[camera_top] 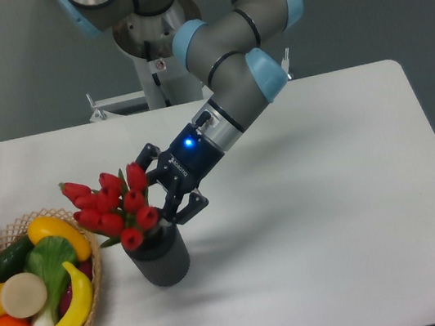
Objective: Pick up the flowers from the vase
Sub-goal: 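Close the gripper on the tulip stems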
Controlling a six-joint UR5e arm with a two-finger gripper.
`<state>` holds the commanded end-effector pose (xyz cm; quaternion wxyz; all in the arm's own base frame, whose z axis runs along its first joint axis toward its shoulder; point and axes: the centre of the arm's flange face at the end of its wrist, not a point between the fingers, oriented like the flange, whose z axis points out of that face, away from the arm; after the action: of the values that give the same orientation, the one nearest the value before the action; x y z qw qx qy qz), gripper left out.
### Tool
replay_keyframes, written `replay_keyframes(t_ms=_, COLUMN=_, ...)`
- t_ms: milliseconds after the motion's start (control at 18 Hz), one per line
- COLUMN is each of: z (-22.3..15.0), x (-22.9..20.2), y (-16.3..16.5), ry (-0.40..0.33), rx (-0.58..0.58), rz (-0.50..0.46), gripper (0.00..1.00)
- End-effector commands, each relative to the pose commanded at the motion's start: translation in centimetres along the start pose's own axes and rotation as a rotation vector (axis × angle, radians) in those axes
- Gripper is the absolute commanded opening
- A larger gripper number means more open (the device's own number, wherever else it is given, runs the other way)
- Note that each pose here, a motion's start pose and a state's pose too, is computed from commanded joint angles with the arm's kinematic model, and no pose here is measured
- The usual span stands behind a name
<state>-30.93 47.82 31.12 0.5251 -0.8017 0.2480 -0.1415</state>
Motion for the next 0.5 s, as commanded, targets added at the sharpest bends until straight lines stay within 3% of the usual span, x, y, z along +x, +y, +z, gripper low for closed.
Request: replay_keyframes(t_ms=500, z=-0.52, x=-0.62, y=-1.02, ry=-0.012, rx=0.004, rz=-0.007, gripper=0.39)
